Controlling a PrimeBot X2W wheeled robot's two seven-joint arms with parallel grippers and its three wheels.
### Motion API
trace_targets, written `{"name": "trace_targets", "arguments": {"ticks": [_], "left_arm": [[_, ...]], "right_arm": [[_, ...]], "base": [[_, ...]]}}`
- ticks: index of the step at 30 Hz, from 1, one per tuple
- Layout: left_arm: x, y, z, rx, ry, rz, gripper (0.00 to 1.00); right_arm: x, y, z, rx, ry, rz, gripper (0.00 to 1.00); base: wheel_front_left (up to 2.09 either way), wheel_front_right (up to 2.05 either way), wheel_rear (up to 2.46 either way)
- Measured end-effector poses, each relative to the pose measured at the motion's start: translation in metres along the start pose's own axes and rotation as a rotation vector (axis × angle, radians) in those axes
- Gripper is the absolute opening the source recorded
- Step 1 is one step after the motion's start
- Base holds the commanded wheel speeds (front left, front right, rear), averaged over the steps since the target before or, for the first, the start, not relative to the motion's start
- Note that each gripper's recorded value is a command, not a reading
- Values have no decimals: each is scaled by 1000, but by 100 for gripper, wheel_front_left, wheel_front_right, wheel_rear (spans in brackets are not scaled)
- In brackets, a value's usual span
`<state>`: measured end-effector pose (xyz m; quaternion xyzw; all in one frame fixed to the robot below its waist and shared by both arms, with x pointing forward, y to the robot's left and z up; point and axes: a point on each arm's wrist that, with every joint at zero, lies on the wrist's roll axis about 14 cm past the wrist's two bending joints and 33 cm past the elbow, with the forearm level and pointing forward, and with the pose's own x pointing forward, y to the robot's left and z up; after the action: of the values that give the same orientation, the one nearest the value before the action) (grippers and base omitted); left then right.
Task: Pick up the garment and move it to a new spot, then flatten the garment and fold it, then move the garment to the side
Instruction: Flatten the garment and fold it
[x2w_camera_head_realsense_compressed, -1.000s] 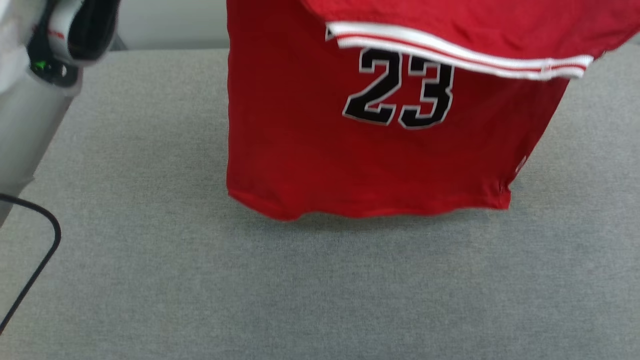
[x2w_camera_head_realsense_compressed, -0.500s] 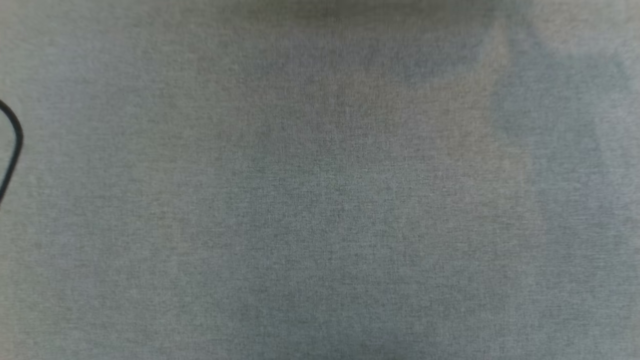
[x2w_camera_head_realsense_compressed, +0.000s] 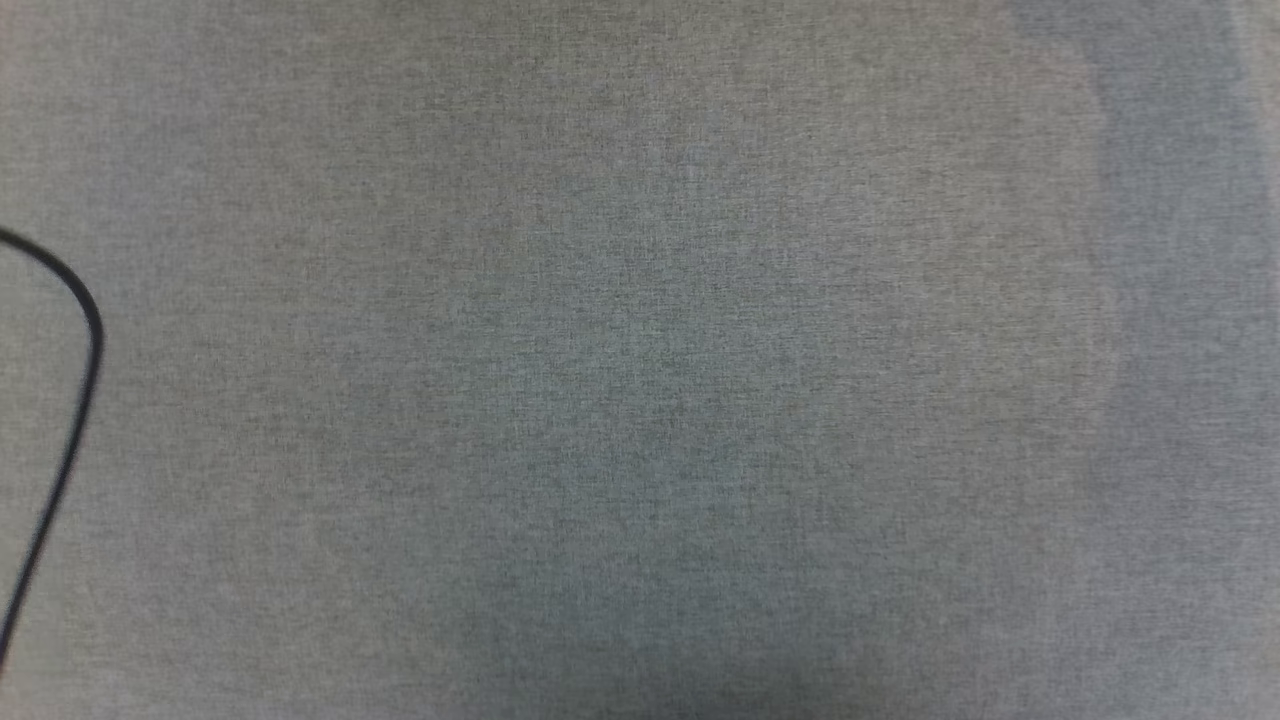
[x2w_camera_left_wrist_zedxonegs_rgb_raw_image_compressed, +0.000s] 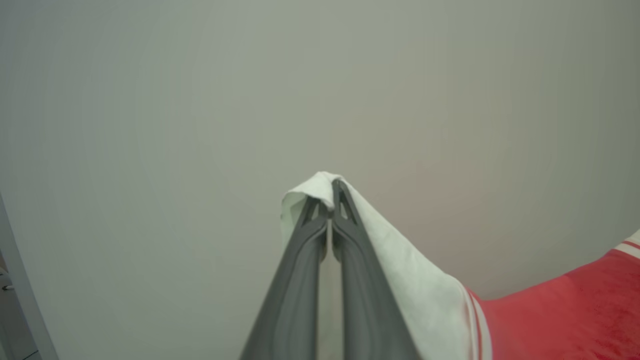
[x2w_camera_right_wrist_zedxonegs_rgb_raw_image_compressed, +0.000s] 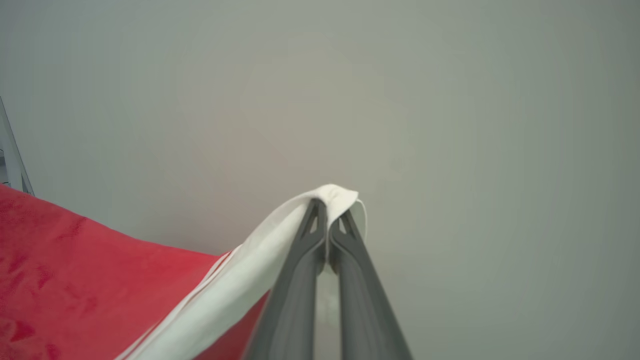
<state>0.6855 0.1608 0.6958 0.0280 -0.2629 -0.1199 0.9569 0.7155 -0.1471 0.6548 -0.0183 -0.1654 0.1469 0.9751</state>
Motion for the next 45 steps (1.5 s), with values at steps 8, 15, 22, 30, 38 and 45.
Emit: {"name": "trace_targets", "arguments": {"ticks": [8,15,22,30,38,45], "left_arm": [[-62,2,-23,-40,74,50,0],[-144,3,-44,-71,210,112,0],[-221,-5,-44,-109,323,164,0],[-302,-3,-29,-134,419,266,0],[-367,-12,-22,-163,508,339,0],[-416,-13,-17,-193,564,433,0]], "right_arm": [[-51,11,-42,-6,105,43,0],[-118,26,-71,47,210,67,0],[-199,41,-87,112,312,56,0],[-285,55,-87,188,407,7,0],[-349,71,-80,228,471,-39,0],[-404,81,-84,248,575,-72,0]], "base": [[0,0,0],[0,0,0],[0,0,0],[0,0,0],[0,0,0],[0,0,0]]}}
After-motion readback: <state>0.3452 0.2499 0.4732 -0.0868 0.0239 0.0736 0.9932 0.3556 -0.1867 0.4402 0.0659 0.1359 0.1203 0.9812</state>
